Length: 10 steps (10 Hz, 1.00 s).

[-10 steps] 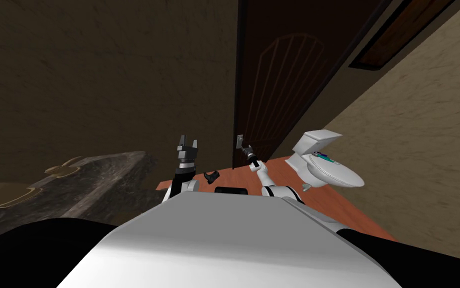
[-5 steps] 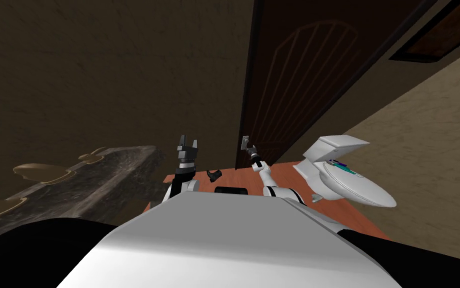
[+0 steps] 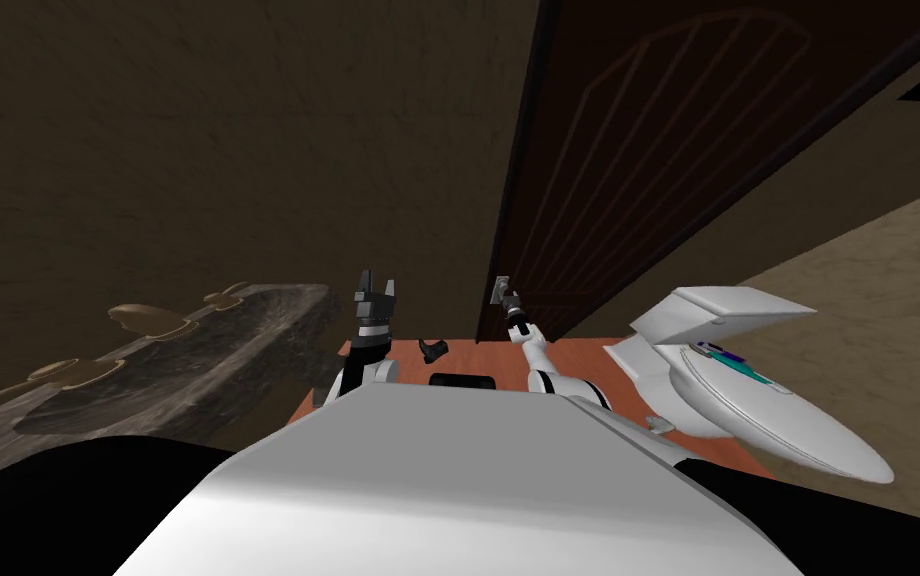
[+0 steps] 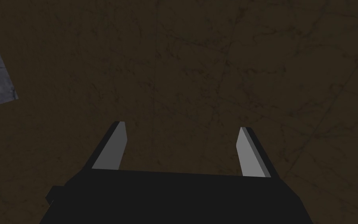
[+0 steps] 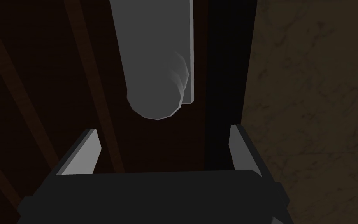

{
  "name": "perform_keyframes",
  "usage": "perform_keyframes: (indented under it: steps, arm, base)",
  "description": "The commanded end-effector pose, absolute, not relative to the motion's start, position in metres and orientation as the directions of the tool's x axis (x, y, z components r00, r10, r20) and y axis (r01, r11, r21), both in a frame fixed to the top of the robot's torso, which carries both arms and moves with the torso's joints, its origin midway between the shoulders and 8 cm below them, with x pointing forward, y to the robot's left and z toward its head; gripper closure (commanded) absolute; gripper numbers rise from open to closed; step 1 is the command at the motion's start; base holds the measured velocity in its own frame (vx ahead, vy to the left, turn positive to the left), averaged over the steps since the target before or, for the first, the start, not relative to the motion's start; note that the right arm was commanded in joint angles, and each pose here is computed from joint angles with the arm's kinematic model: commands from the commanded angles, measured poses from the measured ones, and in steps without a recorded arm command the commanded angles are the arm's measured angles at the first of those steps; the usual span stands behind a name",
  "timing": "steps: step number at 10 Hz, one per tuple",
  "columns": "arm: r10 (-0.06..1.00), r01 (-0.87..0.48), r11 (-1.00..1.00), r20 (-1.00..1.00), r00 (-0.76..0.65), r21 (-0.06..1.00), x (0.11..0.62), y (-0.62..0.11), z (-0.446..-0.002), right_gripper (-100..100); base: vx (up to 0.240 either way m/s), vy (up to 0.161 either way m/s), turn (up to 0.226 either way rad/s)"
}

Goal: Pull the door open

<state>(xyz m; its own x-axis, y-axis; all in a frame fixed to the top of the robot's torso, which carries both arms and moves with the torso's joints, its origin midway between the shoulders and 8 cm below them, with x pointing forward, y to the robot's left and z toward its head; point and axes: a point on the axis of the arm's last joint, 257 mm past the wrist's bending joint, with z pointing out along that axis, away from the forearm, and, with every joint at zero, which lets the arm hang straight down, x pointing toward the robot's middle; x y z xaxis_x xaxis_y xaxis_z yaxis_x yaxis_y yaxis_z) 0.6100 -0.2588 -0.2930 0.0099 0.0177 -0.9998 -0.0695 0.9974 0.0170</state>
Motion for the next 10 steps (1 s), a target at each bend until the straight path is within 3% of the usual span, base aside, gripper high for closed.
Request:
perform_keyframes:
  steps: [1, 5, 6, 10]
  arm:
    - [0.019, -0.028, 0.999, -1.000, 0.009, 0.019, 0.607, -0.276, -0.294, -100]
    - [0.021, 0.010, 1.000, -1.000, 0.006, 0.021, 0.605, -0.292, -0.295, -100]
    - [0.021, 0.010, 1.000, -1.000, 0.006, 0.021, 0.605, -0.292, -0.295, 100]
    - [0.021, 0.010, 1.000, -1.000, 0.006, 0.021, 0.605, -0.292, -0.295, 100]
  base:
    - [0.103, -0.032, 0.320]
    - [0.126, -0.021, 0.106]
    - [-0.008, 0.002, -0.022]
    - [-0.015, -0.001, -0.002]
